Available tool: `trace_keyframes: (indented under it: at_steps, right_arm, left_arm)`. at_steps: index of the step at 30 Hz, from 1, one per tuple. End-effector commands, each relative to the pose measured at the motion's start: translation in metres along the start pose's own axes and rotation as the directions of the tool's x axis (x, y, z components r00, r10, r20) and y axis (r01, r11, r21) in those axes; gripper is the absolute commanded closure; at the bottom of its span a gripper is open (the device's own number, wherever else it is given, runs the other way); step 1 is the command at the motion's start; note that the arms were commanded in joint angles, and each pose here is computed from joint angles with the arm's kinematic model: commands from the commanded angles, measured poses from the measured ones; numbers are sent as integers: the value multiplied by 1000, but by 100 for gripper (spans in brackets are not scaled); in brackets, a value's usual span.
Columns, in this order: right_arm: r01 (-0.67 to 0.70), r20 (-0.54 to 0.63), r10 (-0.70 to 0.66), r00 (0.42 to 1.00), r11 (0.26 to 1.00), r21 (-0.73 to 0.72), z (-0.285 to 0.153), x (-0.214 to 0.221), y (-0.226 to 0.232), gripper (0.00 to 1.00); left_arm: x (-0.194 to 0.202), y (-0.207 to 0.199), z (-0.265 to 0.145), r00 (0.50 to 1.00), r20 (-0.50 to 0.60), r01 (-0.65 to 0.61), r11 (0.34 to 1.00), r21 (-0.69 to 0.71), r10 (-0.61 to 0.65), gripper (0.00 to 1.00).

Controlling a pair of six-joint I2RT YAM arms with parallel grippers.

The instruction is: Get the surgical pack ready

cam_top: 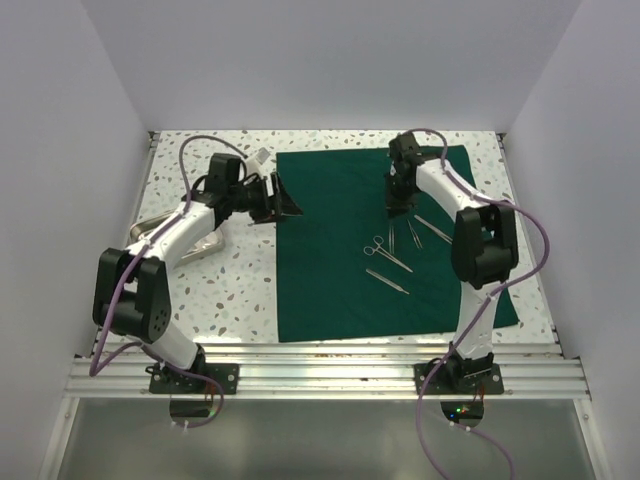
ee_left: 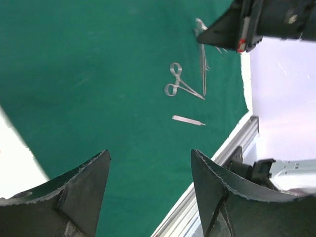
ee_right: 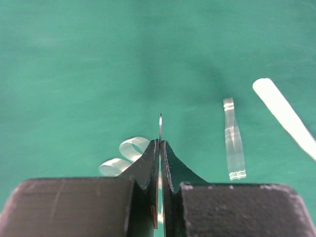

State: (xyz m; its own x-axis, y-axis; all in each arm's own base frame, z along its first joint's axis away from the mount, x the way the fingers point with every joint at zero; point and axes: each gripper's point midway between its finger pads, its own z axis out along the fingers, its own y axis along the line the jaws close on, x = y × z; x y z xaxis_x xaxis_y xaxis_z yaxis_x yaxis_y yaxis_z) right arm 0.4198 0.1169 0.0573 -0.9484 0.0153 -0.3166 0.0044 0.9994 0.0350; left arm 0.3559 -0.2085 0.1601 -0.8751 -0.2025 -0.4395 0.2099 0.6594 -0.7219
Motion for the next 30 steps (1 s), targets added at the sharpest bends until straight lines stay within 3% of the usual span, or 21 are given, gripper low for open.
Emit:
trace_keyframes:
  at_steps: [1, 3, 4, 5, 10, 13, 22, 25, 26, 30]
  right_arm:
    - [-71, 169, 132, 977, 942, -327, -83, -43, 58, 100]
    - [-93, 102, 172, 980, 845, -527, -102, -31, 94, 100]
    - [-58, 137, 181, 974, 782, -621, -115, -40, 112, 100]
    - [-72, 87, 188, 978, 702, -708, -131, -34, 130, 100]
    - [15, 73, 96, 993, 502, -865, -168, -13, 182, 100]
    - [41, 65, 38, 997, 442, -896, -181, 3, 199, 100]
    - [25, 31, 10, 999, 383, -924, -193, 24, 218, 100]
    - [23, 27, 5, 1000, 384, -923, -194, 28, 220, 100]
    - [17, 23, 12, 1000, 390, -921, -193, 28, 220, 100]
    - [-23, 3, 62, 998, 426, -905, -186, 24, 219, 100]
  left_arm:
    - [-17, -42, 11, 995, 36, -100, 989, 110, 96, 30]
    - [-9, -60, 17, 995, 10, -97, 977, 189, 97, 30]
    - [-12, -69, 18, 993, 28, -118, 968, 222, 115, 30]
    - [-5, -78, 19, 993, 7, -112, 959, 261, 114, 30]
    - [7, -96, 21, 991, -10, -122, 932, 342, 134, 29]
    - [15, -98, 17, 993, -14, -107, 924, 366, 121, 30]
    - [34, -96, 9, 994, -32, -83, 921, 381, 103, 34]
    - [34, -98, 7, 996, -22, -75, 919, 387, 90, 46]
    - [35, -99, 6, 996, -25, -64, 919, 390, 80, 60]
    - [37, -101, 6, 998, -27, -36, 907, 420, 52, 94]
